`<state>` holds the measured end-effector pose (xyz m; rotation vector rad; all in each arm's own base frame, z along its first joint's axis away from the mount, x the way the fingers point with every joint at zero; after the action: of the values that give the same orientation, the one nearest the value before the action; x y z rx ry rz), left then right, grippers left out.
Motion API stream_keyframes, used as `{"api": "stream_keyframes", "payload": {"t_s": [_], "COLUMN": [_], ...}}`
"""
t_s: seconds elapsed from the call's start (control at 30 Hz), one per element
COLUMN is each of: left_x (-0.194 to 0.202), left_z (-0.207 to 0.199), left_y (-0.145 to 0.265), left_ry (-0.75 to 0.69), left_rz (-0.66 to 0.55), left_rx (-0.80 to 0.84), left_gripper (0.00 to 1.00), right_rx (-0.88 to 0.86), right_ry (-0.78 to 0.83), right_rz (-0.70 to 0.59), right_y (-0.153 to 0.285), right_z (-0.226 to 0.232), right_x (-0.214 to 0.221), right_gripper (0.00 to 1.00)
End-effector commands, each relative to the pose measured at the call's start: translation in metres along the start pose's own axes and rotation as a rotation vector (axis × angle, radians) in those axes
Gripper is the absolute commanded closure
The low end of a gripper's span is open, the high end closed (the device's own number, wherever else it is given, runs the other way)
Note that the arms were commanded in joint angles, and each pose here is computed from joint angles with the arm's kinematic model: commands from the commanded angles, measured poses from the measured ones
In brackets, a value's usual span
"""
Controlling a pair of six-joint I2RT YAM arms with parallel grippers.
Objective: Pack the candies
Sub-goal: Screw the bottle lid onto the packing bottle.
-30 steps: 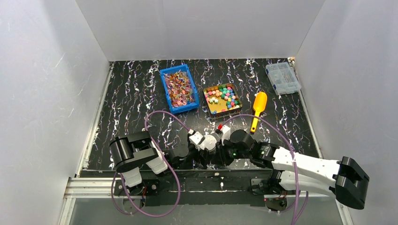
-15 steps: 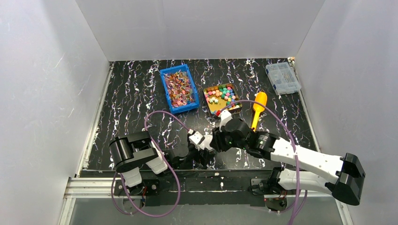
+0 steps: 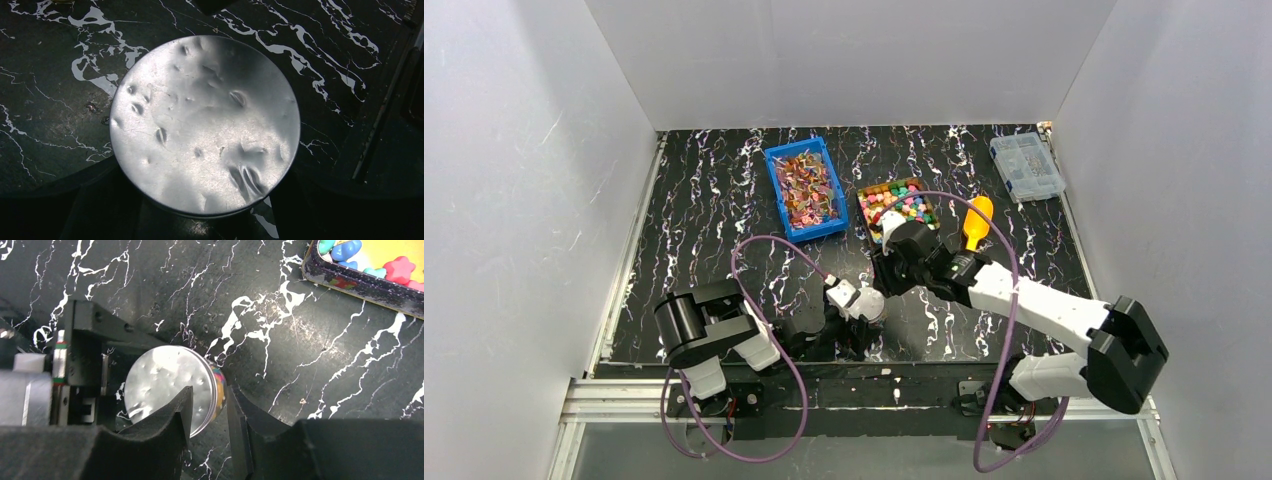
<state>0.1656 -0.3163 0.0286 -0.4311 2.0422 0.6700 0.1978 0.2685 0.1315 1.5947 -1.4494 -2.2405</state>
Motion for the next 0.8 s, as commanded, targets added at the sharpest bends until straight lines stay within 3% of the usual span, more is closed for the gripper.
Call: {"api": "stream_keyframes", "payload": {"t_s": [0.0, 0.27, 0.77], "left_x": [0.037, 0.036, 0.031], "left_z": [0.021, 0.017, 0.015], "left_y": [0.018, 0.020, 0.019], "left_ry": [-0.012, -0.020, -0.040], "left_rz": [0.149, 0.155, 0.149], "left_rx": [-0.064, -0.045, -0.037], "left_gripper": [0.68, 0.69, 0.70], "right_rx": [-0.084, -0.169, -0.229], "right_ry": [0.017, -0.025, -0.072], "right_rz": [-0.058, -0.066, 0.004], "right_y": [-0.012, -0.030, -0.043], "right_z": [0.003, 0.004, 0.010], "right_x": [-0.027, -0.028, 0.009], "right_gripper": [0.61, 0.62, 0.69]}}
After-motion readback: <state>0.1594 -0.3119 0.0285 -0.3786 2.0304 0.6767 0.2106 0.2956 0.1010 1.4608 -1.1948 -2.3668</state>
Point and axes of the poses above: each gripper's point midway between its finger pads, its own y axis back along the fingers, its own z axis along the line the jaws close on, x = y × z, the point moved 1 cm from there along y, back along the fingers, and after that the axes turned 13 degrees about y, right-handed, at the moved point
